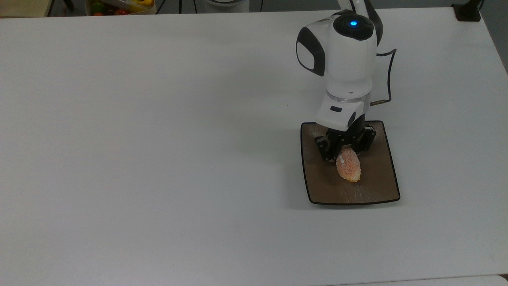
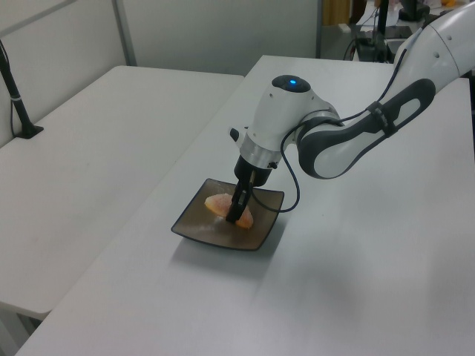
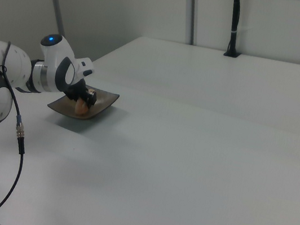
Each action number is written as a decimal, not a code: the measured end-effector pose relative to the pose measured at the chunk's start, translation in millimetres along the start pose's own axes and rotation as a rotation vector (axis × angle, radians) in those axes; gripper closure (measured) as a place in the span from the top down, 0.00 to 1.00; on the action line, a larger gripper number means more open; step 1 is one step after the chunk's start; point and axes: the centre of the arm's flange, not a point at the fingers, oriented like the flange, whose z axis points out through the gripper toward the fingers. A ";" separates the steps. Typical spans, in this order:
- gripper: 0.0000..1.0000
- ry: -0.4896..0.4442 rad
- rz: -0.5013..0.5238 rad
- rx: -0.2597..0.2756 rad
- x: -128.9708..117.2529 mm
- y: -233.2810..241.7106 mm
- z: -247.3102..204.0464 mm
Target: Bread is placed on a ceramic plate
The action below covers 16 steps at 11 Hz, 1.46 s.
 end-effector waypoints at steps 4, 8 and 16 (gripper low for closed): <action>0.58 0.009 0.000 0.003 -0.6 -0.2 3.7; 0.80 0.014 -0.006 0.001 -0.3 -0.8 3.7; 1.00 0.038 0.088 -0.028 27.9 -0.2 -74.3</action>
